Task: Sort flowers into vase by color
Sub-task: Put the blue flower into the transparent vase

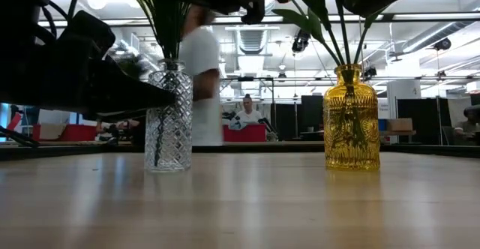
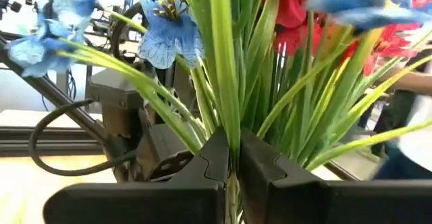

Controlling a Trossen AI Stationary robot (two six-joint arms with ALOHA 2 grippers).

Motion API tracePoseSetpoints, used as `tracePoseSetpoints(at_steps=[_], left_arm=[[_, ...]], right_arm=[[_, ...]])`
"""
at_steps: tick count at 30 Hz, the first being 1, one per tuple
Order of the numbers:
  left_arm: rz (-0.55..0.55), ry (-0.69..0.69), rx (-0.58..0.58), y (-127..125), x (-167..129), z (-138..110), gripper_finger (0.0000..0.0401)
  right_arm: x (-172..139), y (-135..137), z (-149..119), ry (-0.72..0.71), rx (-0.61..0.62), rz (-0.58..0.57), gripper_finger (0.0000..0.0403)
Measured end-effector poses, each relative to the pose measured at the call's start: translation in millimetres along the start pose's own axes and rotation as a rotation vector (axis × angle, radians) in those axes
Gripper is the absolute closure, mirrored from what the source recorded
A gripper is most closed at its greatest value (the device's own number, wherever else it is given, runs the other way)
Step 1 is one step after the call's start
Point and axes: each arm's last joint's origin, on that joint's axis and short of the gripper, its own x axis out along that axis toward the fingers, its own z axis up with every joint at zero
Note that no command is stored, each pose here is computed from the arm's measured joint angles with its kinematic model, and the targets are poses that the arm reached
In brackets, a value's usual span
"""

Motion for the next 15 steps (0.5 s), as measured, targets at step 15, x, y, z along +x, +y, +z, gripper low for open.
tracePoseSetpoints(at_steps=[15], left_arm=[[-0.003,0.007,0.014,-0.1,-0.9,-1.3,0.0178]], right_arm=[[-8.0,-4.0,-19.1,0.07,0.003,-0.028,0.039]])
